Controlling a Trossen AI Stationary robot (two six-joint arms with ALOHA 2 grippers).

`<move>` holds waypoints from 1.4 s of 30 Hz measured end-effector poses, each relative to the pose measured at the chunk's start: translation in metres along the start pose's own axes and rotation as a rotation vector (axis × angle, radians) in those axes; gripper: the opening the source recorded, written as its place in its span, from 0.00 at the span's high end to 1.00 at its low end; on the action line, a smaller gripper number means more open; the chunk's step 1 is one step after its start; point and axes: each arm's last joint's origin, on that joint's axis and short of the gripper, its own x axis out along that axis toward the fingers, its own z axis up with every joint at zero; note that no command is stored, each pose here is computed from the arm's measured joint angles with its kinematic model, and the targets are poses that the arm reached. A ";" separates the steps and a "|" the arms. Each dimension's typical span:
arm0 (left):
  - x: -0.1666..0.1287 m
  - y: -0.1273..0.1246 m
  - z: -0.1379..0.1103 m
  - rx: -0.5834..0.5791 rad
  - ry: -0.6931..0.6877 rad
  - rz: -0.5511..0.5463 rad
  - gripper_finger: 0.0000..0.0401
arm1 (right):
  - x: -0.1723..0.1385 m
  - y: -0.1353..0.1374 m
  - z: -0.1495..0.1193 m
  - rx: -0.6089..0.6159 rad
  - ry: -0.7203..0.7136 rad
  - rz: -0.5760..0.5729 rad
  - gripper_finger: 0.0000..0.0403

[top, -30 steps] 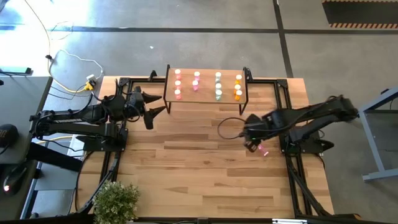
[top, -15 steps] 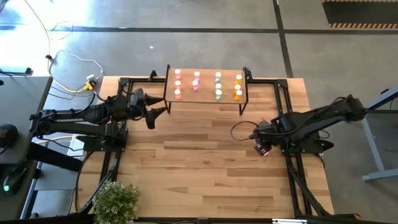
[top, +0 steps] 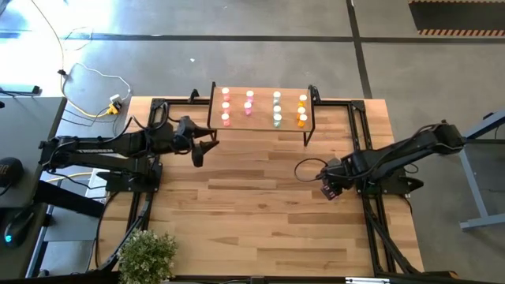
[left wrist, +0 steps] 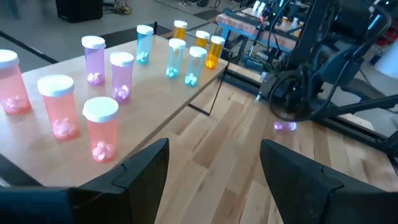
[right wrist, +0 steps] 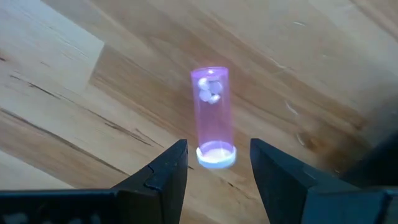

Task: Pick and place medicine bottles onto shelf by color
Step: Put the violet pill bottle on the shelf aligned with the other violet pill bottle

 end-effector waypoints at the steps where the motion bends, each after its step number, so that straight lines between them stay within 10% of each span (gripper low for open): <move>1: 0.000 0.000 0.000 -0.001 -0.004 -0.002 0.40 | 0.002 -0.001 0.000 0.002 0.000 0.001 0.59; 42: 0.001 -0.001 0.002 -0.002 -0.024 -0.008 0.40 | 0.032 -0.003 0.000 -0.004 0.028 0.142 0.79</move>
